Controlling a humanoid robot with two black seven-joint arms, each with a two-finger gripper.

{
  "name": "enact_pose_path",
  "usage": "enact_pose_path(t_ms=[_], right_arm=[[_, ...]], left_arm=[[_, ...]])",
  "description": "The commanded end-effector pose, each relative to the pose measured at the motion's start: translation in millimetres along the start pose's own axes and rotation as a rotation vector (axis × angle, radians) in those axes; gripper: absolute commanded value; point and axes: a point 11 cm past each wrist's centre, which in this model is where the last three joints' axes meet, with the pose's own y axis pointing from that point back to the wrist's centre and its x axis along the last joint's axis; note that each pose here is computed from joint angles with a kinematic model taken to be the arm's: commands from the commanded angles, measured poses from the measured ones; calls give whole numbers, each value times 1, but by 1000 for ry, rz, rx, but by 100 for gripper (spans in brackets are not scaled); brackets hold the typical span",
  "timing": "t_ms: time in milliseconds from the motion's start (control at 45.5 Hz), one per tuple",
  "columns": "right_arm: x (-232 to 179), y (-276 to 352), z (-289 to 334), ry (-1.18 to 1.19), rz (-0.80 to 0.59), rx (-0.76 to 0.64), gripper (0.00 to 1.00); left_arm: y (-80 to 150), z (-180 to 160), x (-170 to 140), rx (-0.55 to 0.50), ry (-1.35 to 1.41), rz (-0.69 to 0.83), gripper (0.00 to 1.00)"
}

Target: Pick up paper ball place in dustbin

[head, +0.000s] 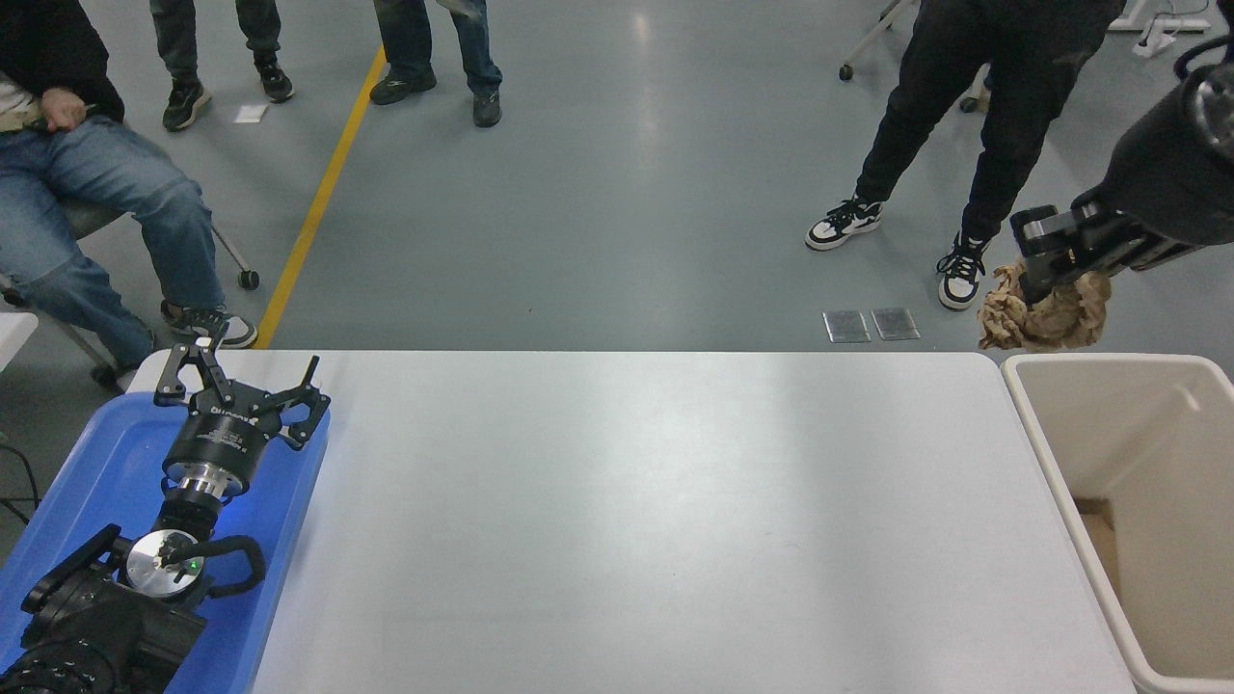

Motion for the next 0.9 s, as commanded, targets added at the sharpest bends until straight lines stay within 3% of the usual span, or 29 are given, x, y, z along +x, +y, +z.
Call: enact_pose_path(t_ms=[0,242,418,615,879], right_arm=[[-6,-16,74,-52,14,-149,0],[-31,-96,211,-176,118,-347,0],[-70,-172,268,-223,176,-447,0],[-139,-270,279,-338,193,-439,0],[-201,-362,234,-449,237,-393,0]], left_arm=[[0,1,0,-4,1,0,99],[0,0,0,-4,2,0,99],[0,0,0,-5,3,0,99],[0,0,0,-5,3,0,99],[-1,0,-1,-4,2,-2,99]])
